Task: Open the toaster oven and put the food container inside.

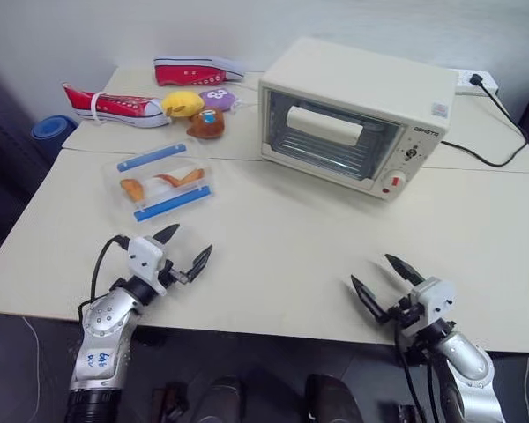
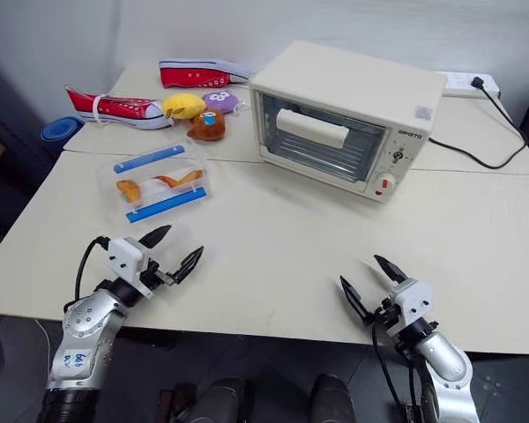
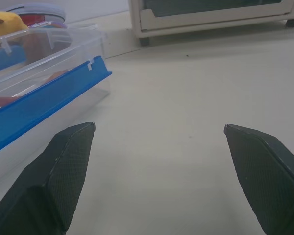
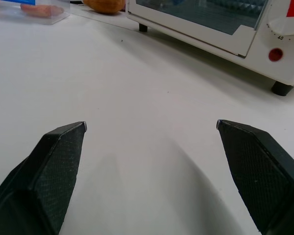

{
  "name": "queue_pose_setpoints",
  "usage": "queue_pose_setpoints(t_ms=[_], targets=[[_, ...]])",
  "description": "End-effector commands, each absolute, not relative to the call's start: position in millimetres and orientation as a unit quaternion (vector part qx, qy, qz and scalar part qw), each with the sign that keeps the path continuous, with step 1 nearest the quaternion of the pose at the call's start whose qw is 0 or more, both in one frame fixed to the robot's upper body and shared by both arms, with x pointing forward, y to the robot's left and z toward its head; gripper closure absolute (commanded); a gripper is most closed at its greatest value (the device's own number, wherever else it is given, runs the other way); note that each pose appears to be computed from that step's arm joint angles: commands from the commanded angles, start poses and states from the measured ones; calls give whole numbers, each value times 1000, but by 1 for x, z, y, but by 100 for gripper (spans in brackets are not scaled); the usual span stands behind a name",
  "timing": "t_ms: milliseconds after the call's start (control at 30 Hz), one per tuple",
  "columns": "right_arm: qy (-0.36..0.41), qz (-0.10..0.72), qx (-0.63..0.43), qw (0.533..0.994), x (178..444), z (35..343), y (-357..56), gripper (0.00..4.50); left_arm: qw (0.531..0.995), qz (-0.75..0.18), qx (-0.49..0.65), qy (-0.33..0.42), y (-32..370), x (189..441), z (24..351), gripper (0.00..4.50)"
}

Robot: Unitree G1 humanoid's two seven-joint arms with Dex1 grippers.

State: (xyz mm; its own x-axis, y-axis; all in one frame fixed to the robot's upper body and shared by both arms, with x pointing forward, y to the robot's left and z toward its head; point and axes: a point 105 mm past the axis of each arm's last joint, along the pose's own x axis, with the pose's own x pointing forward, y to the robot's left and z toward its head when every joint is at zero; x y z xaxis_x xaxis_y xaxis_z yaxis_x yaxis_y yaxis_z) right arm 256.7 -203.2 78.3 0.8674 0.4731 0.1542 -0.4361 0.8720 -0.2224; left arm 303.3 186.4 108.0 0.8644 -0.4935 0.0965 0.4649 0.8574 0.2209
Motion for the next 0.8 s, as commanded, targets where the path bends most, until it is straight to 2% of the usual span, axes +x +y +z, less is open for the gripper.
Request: queue_pose_setpoints(t_ms=[33, 133, 267, 400, 633, 800], targets=[[-113, 234, -88, 962, 255, 80, -205, 5, 958, -258, 95, -80, 186, 302, 114, 0], [-143, 260, -73, 952, 263, 103, -193, 5, 954, -279, 45, -101, 190, 297, 136, 0], [-172, 303, -38, 936, 279, 140, -173, 5, 916, -385, -17, -114, 190, 273, 167, 0], [-183, 357, -41, 915, 307, 179, -151, 5, 888, -444, 20, -118, 193, 269, 203, 0], [-187, 336, -70, 920, 360, 217, -142, 5, 862, -490, 19, -129, 176, 274, 225, 0], [-203, 337, -68, 917, 375, 236, -134, 5, 864, -488, 11, -118, 168, 275, 212, 0]])
